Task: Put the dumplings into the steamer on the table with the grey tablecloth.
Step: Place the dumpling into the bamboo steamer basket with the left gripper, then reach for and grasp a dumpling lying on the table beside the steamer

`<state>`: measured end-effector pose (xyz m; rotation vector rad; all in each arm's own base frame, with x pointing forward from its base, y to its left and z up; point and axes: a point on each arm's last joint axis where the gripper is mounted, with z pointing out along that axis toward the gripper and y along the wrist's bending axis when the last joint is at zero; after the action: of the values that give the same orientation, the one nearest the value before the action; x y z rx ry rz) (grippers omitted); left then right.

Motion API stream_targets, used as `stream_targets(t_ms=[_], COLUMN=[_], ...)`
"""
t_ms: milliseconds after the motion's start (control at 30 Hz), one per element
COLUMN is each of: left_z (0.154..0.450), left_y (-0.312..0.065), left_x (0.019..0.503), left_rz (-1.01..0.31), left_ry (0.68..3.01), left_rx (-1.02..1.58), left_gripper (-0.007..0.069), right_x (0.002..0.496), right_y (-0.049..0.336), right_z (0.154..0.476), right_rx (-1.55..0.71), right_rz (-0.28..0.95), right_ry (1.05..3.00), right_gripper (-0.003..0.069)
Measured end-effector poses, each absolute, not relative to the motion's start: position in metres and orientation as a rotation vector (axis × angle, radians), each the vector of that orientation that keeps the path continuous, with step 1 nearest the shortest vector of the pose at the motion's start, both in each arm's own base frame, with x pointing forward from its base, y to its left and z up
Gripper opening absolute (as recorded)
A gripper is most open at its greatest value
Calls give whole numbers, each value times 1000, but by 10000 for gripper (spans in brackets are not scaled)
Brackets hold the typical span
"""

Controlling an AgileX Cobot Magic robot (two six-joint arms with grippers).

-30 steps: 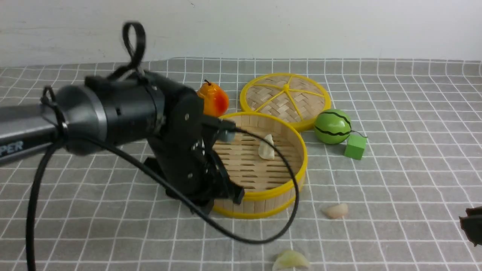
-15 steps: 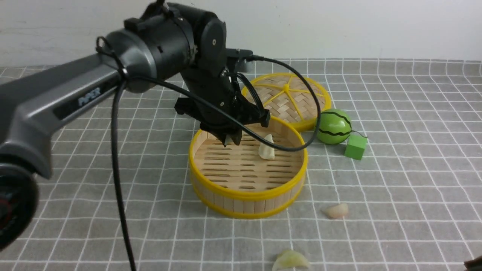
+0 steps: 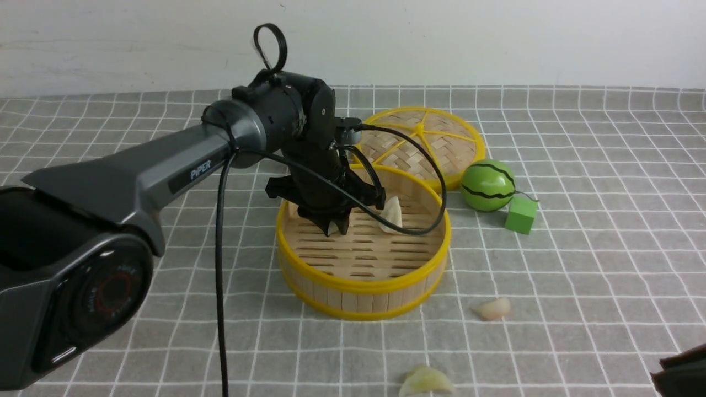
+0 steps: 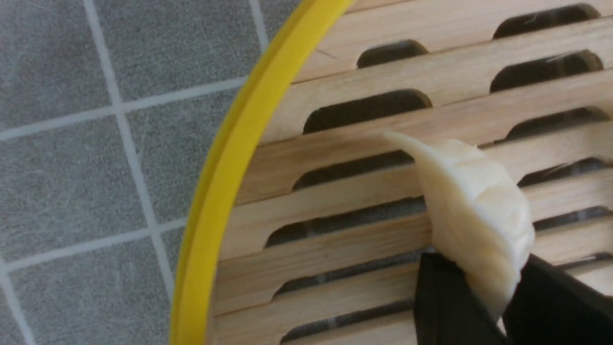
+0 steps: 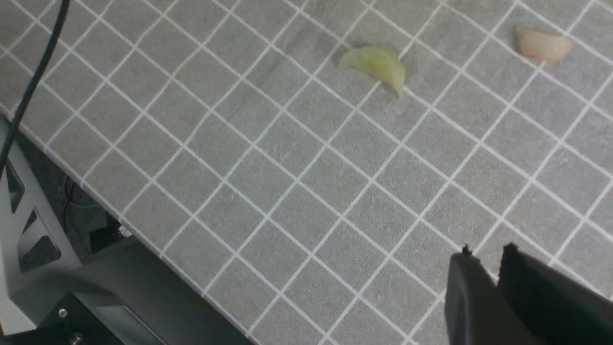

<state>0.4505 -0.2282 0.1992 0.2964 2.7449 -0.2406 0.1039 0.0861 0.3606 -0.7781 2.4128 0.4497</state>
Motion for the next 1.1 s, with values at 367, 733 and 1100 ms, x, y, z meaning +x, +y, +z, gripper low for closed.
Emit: stream_targets(t_ms=[367,733,1100], left_z=[275,493,482], left_y=[-224,-166,-97], left_x=[441,321,191], left_rz=[-258,-436,-356], left_ry=[2711,2247,2314], left_rx=[304,290,296], left_gripper=[516,351,-14], right_x=[105,175,224], right_y=[87,134,170], right_z=[359,357,298], right_rx=[-840,-1185,-1427], right_rz=[424,328,337], right_ry=[2454,2492,2527], right_gripper=[97,97,152])
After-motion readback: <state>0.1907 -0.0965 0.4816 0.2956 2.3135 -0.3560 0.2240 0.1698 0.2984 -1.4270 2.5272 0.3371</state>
